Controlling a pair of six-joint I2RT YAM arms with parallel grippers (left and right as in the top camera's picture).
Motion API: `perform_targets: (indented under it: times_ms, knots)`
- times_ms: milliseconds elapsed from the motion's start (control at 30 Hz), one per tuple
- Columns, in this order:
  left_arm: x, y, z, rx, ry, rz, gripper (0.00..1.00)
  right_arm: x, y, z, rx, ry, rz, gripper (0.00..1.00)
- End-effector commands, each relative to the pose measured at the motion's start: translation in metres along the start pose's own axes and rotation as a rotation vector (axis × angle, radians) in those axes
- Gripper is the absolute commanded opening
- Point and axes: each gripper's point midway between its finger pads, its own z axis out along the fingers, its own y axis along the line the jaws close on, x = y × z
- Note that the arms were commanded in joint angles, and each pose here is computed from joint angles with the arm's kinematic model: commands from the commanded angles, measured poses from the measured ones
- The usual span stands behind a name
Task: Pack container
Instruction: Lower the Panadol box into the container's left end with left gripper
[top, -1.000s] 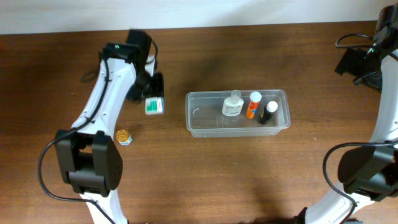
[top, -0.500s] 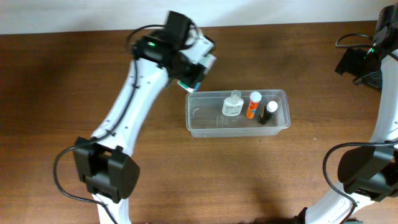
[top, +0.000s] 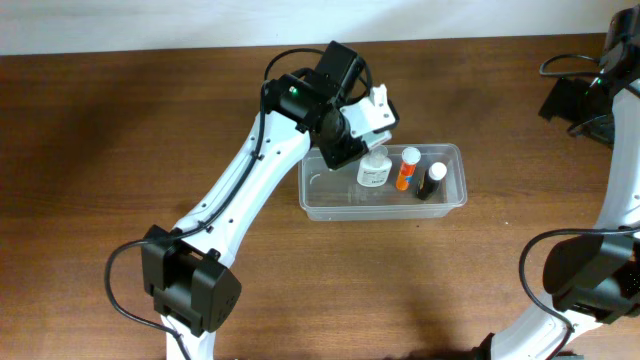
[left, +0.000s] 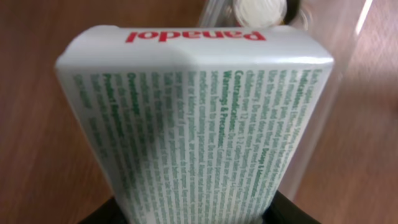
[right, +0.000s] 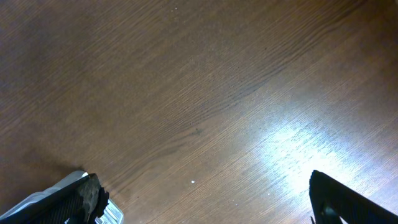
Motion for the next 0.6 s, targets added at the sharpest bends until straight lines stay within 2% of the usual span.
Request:
perform_targets:
  times_ms: [0,200,567]
  knots:
    - [0.001,-0.005,-0.002,0.015,0.014,0.077,0.5,0.0,-0.003,-0.002,0.005,-0.005,0.01,0.98]
    - [0.001,-0.017,-0.002,0.081,-0.003,0.096,0.5,0.0,-0.003,-0.002,0.005,-0.005,0.01,0.98]
    - [0.001,-0.025,-0.003,0.122,-0.024,0.27,0.5,0.0,-0.003,-0.002,0.005,-0.005,0.01,0.98]
